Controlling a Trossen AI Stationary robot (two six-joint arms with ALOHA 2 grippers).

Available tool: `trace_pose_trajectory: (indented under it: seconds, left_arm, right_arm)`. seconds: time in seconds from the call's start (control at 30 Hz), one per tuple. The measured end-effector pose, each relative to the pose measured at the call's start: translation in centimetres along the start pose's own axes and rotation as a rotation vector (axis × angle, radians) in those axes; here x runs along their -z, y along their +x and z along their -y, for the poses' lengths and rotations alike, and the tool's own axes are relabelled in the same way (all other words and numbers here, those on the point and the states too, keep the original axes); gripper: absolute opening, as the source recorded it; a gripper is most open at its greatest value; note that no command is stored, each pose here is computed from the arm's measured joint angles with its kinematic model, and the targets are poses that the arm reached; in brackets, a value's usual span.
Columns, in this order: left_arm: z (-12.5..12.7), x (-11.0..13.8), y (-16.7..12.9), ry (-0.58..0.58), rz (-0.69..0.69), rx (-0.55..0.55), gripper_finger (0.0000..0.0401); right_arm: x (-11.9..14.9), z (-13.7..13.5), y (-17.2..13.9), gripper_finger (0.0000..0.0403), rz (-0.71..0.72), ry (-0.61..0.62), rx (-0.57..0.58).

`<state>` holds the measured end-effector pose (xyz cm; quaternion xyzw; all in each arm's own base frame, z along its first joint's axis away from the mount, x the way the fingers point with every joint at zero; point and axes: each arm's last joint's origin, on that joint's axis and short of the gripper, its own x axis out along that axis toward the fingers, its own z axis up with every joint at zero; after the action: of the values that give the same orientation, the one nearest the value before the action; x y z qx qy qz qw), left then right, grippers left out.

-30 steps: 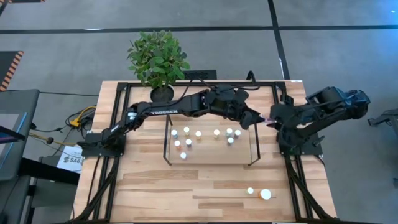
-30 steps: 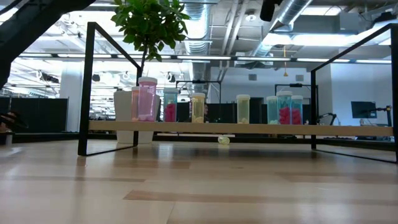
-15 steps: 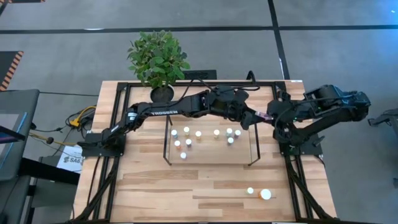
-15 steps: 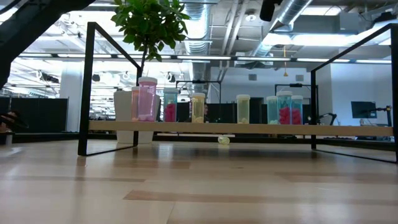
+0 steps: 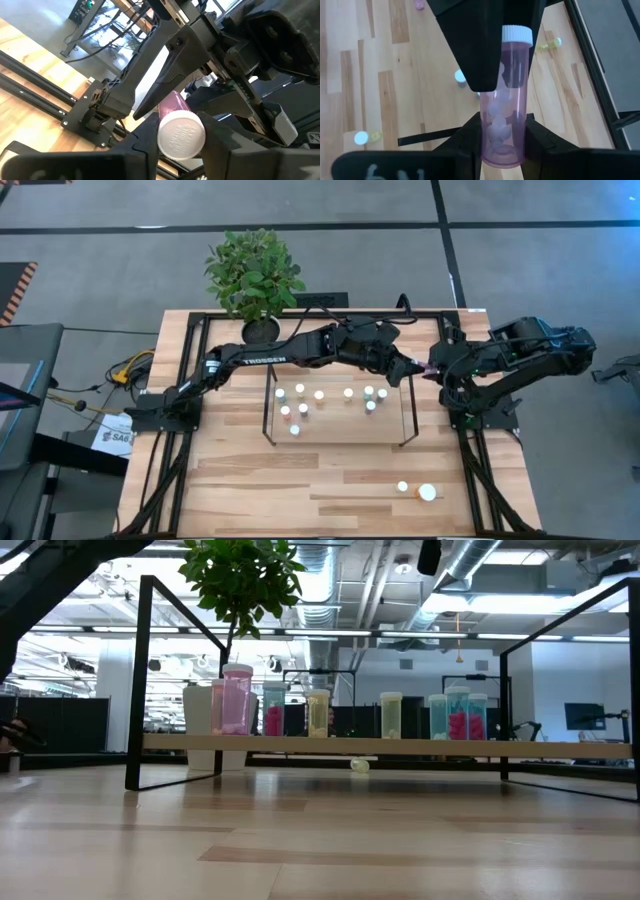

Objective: Pick and place medicine bottles onto shelf by color
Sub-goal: Put the pink pill bottle on the shelf

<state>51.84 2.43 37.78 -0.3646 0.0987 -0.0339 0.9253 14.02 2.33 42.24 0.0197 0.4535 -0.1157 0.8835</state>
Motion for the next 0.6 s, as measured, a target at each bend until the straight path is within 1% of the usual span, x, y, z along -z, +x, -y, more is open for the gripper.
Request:
trace_pose_trajectory:
  seconds: [0.07, 0.13, 0.27, 0.43, 0.6]
  left_arm:
    - [0.0, 0.0, 0.0, -0.003, -0.002, 0.003, 0.0082]
    - [0.0, 0.0, 0.0, -0.004, -0.002, 0.003, 0.0081]
    - [0.0, 0.0, 0.0, -0.009, -0.003, 0.004, 0.0097]
    - [0.1, 0.1, 0.0, -0.014, -0.012, 0.012, 0.0102]
    - [-0.1, 0.1, 0.0, -0.018, -0.032, 0.019, 0.0091]
  right_arm:
    - [0.0, 0.0, 0.0, 0.0108, -0.002, 0.000, -0.001]
    - [0.0, 0.0, 0.0, 0.0109, -0.002, 0.000, -0.002]
    - [0.0, 0.0, 0.0, 0.0127, -0.002, 0.001, -0.003]
    - [0.0, -0.1, -0.2, 0.0183, -0.018, 0.004, -0.050]
    - [-0.3, 0.3, -2.1, 0.0240, 0.003, 0.016, -0.110]
